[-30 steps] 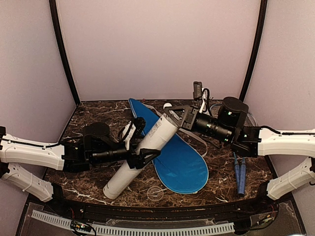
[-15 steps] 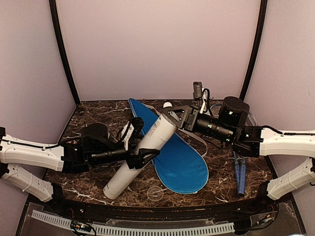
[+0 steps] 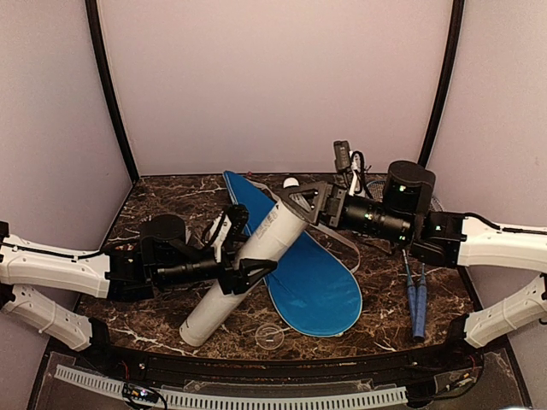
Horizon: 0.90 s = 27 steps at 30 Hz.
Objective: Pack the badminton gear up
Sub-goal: Place the shuttlecock in the shuttle tube, then pick up the shuttlecock from the shuttle tube.
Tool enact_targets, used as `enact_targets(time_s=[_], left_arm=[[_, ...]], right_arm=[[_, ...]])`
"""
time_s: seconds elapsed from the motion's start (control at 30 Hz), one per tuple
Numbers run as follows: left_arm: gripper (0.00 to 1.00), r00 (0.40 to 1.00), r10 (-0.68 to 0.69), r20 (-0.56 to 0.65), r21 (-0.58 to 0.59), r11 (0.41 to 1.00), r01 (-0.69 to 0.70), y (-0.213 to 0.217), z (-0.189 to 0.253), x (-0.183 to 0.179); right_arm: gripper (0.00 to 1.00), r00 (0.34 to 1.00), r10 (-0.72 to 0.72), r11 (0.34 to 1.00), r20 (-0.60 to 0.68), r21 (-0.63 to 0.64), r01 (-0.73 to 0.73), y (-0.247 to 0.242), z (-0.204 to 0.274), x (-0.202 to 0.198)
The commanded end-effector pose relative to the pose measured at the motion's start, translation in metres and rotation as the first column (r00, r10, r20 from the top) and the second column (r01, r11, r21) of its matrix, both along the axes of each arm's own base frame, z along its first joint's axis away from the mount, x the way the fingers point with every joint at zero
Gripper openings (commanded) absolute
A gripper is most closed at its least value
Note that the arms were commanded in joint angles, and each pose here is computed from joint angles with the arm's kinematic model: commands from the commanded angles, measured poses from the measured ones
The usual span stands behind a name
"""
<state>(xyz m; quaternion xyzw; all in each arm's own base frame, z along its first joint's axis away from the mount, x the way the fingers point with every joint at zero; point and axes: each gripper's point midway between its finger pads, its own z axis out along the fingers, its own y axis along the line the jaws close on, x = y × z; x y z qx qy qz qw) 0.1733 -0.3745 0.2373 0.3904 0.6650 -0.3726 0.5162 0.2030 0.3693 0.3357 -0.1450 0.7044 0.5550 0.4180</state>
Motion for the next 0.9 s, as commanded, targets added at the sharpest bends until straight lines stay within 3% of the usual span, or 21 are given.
enact_targets(time_s=[0.0, 0.1, 0.33, 0.6, 0.87], left_arm=[[0.61, 0.999, -0.036, 0.006, 0.026, 0.999, 0.036, 0.003, -0.012, -0.009], [0.61, 0.999, -0.044, 0.004, 0.045, 0.998, 0.044, 0.005, -0.016, -0.011], [0.61, 0.991, -0.133, -0.012, 0.075, 0.988, 0.134, 0.003, -0.025, -0.026], [0.61, 0.976, -0.213, -0.054, 0.133, 0.967, 0.218, 0.003, -0.038, -0.041], [0.61, 0.973, -0.224, -0.059, 0.141, 0.963, 0.230, 0.000, -0.039, -0.042]], right_arm=[[0.95, 1.000, 0.018, 1.000, 0.020, -0.005, -0.018, -0.004, 0.020, 0.000], [0.99, 0.999, 0.051, 0.999, 0.013, -0.010, -0.051, -0.008, 0.022, -0.001], [0.99, 0.990, 0.136, 0.988, -0.023, -0.065, -0.138, -0.028, 0.022, 0.003], [0.91, 0.953, 0.288, 0.946, -0.098, -0.126, -0.298, -0.039, 0.022, -0.004], [0.82, 0.908, 0.410, 0.895, -0.090, -0.151, -0.419, -0.033, 0.036, -0.018]])
